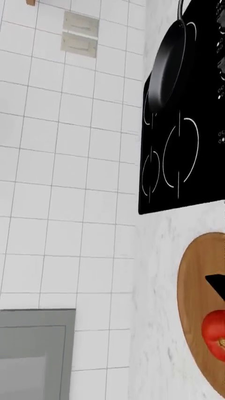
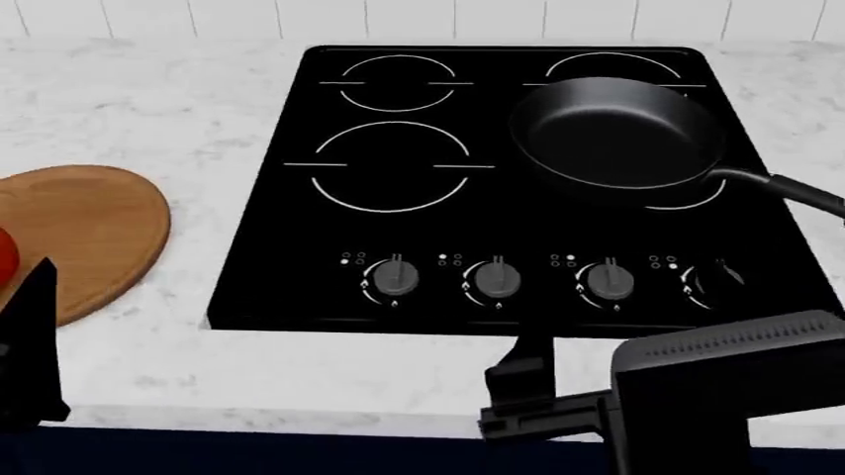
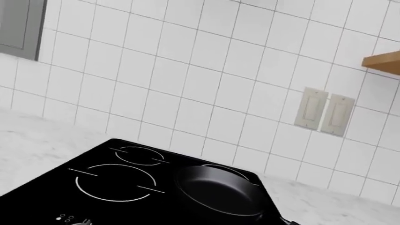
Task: Pick the tomato from the plate and place it in the pan.
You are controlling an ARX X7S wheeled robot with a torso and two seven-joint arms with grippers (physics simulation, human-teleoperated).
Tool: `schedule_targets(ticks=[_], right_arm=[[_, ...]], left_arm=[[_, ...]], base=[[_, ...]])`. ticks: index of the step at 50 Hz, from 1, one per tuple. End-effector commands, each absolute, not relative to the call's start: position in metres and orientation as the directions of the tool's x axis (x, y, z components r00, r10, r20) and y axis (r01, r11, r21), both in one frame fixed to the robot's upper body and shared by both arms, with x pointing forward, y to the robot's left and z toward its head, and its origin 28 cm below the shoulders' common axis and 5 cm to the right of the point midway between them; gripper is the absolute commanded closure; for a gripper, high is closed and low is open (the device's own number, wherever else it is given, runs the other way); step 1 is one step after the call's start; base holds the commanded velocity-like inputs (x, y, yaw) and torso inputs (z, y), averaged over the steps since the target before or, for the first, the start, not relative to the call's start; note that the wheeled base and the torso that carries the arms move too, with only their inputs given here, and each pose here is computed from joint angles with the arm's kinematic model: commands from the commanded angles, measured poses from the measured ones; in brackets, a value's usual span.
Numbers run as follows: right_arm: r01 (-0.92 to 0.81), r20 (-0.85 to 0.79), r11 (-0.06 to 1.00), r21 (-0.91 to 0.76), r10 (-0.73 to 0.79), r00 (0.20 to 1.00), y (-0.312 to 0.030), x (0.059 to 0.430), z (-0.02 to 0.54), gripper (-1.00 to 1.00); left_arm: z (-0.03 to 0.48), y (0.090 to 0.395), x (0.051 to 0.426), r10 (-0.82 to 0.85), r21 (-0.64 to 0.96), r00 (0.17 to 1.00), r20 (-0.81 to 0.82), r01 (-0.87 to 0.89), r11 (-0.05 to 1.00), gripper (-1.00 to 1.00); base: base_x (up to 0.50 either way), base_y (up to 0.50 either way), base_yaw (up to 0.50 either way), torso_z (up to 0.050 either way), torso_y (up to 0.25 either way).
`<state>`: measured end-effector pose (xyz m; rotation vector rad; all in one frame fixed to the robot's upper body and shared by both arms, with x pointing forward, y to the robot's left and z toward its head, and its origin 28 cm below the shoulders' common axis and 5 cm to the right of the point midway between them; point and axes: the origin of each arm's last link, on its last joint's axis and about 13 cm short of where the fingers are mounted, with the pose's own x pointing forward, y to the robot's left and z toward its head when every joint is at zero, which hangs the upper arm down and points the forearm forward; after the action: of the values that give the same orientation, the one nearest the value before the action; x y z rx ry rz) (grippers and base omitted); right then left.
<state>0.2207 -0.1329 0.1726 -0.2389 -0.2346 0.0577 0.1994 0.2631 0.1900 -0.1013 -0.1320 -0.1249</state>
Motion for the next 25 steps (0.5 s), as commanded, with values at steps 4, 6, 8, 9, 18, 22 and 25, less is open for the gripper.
schedule_targets(ticks=[4, 6, 8, 9, 18, 22, 25], right_arm=[[0.002, 0.251, 0.971, -0.239, 0.060, 0.966, -0.1362, 0.2203, 0.1784, -1.00], [0.007, 0.252, 0.970, -0.243, 0.056, 0.966, -0.1371, 0.2197, 0.1784, -1.00], [0.007, 0.253, 0.970, -0.243, 0.057, 0.966, -0.1372, 0.2188, 0.1788, -1.00], [0.005, 0.253, 0.970, -0.242, 0.058, 0.966, -0.1371, 0.2187, 0.1786, -1.00], [0.001, 0.252, 0.971, -0.241, 0.062, 0.966, -0.1370, 0.2193, 0.1781, -1.00], [-0.009, 0.249, 0.966, -0.257, 0.075, 0.966, -0.1369, 0.2195, 0.1766, -1.00], [-0.010, 0.239, 0.969, -0.246, 0.070, 0.969, -0.1376, 0.2205, 0.1793, -1.00]], left_arm=[[0.1904, 0.2617, 0.1965, -0.126, -0.097, 0.983, 0.136, 0.140, 0.985, -1.00], [0.1903, 0.2616, 0.1966, -0.127, -0.097, 0.983, 0.136, 0.141, 0.985, -1.00], [0.1901, 0.2614, 0.1961, -0.126, -0.097, 0.983, 0.135, 0.139, 0.985, -1.00], [0.1904, 0.2611, 0.1957, -0.128, -0.097, 0.983, 0.135, 0.141, 0.985, -1.00], [0.1894, 0.2599, 0.1940, -0.128, -0.098, 0.982, 0.142, 0.142, 0.985, -1.00], [0.1891, 0.2593, 0.1959, -0.122, -0.098, 0.983, 0.141, 0.136, 0.986, -1.00], [0.1900, 0.2585, 0.1974, -0.124, -0.095, 0.982, 0.142, 0.138, 0.986, -1.00]], base=[[0.00, 0.50, 0.00, 0.000, 0.000], [0.00, 0.50, 0.00, 0.000, 0.000], [0.00, 0.50, 0.00, 0.000, 0.000], [0.00, 0.50, 0.00, 0.000, 0.000], [0.00, 0.50, 0.00, 0.000, 0.000], [0.00, 0.36, 0.00, 0.000, 0.000], [0.00, 0.00, 0.00, 0.000, 0.000]])
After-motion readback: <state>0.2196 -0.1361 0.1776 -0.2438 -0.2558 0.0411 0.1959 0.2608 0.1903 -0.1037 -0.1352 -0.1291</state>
